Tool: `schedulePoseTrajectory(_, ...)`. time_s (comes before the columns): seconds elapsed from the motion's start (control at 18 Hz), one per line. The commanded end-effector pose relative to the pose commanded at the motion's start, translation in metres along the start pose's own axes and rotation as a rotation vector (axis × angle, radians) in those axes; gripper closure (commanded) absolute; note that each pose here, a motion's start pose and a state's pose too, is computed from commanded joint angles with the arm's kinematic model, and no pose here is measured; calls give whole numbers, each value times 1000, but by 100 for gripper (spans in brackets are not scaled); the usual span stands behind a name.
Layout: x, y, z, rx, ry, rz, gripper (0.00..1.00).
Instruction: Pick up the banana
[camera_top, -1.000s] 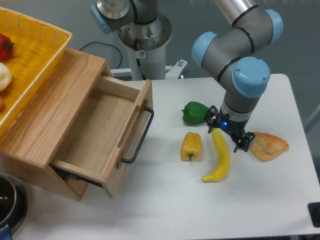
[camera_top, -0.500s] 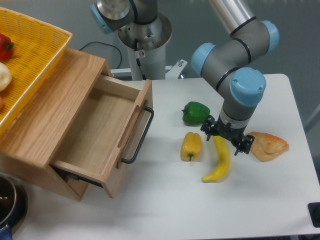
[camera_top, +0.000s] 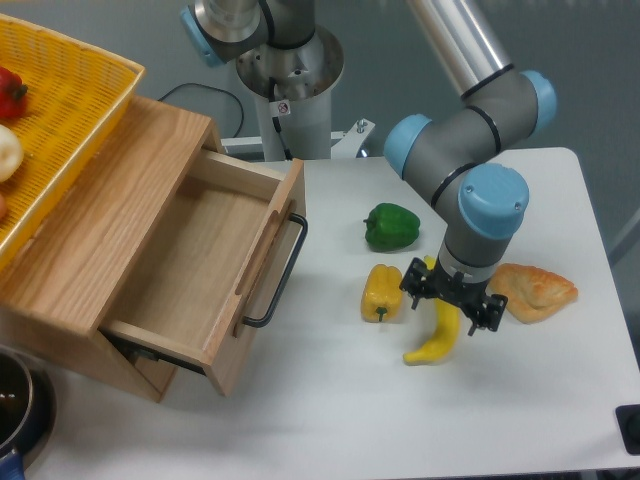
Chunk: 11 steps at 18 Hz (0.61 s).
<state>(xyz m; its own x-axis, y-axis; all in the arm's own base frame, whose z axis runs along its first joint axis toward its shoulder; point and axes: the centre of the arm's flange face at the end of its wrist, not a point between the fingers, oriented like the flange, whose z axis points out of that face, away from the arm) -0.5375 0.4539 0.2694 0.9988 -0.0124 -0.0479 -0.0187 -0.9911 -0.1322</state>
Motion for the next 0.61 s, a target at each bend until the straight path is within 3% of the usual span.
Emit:
schedulePoseTrajectory(0.11,6,-8,11,-6,12,16,6)
schedulePoseTrajectory(0.22,12,-11,24,-28,26,28,16)
schedulePoseTrajectory(0.61,28,-25,42,-109,12,69,17)
